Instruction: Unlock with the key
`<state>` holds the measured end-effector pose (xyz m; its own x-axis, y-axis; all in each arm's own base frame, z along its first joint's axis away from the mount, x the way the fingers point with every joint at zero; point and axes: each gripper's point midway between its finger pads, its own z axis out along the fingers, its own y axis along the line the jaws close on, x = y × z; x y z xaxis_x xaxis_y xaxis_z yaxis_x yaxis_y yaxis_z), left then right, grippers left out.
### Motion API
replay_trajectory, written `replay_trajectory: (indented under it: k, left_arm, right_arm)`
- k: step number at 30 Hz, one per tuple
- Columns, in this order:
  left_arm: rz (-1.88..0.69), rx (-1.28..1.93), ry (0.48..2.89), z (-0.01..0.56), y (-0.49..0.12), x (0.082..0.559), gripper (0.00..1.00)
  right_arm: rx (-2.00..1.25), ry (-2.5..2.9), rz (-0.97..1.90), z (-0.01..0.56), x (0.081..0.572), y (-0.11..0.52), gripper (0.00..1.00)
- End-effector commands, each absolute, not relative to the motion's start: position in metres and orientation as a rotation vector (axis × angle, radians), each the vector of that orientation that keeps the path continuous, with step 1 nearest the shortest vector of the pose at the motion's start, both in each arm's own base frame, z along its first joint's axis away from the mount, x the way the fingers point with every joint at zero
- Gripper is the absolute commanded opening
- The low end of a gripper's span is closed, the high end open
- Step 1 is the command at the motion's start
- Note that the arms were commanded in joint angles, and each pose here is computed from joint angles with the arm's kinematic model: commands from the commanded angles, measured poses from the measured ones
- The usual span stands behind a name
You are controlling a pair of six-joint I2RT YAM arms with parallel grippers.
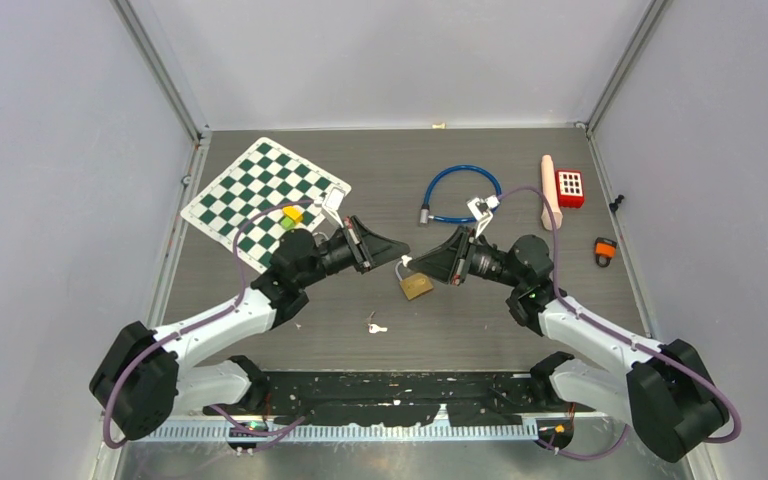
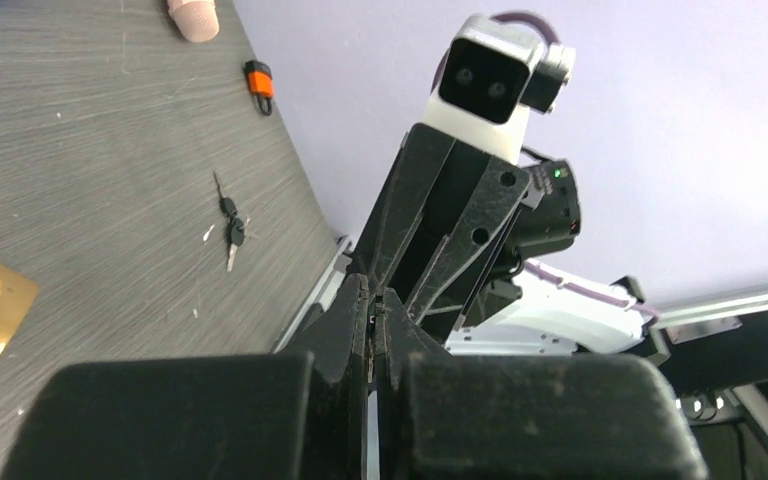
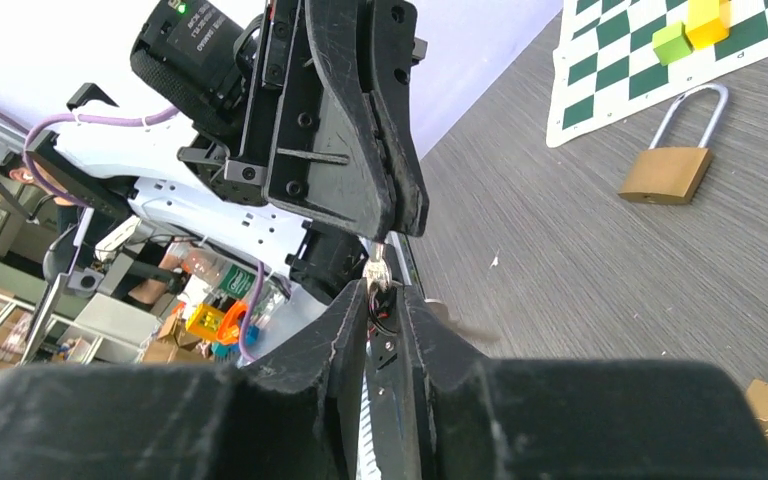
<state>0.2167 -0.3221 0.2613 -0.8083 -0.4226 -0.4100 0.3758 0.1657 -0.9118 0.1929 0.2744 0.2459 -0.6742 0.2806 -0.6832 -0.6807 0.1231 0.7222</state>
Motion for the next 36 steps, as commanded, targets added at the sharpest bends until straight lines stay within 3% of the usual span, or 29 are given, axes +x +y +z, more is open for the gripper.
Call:
replay_trajectory:
  k: [1, 36]
  left_arm:
    - [-1.766, -0.101, 1.675, 0.296, -0.317, 0.221, 0.00]
    - [-1.739, -0.163, 1.604, 0.301, -0.318, 0.223, 0.00]
  right_arm:
    - [-0.356, 1.546, 1.633, 0.268, 0.195, 0.270, 0.25]
    - [-0.260, 1.533, 1.673, 0.271, 0.198, 0.272, 0.29]
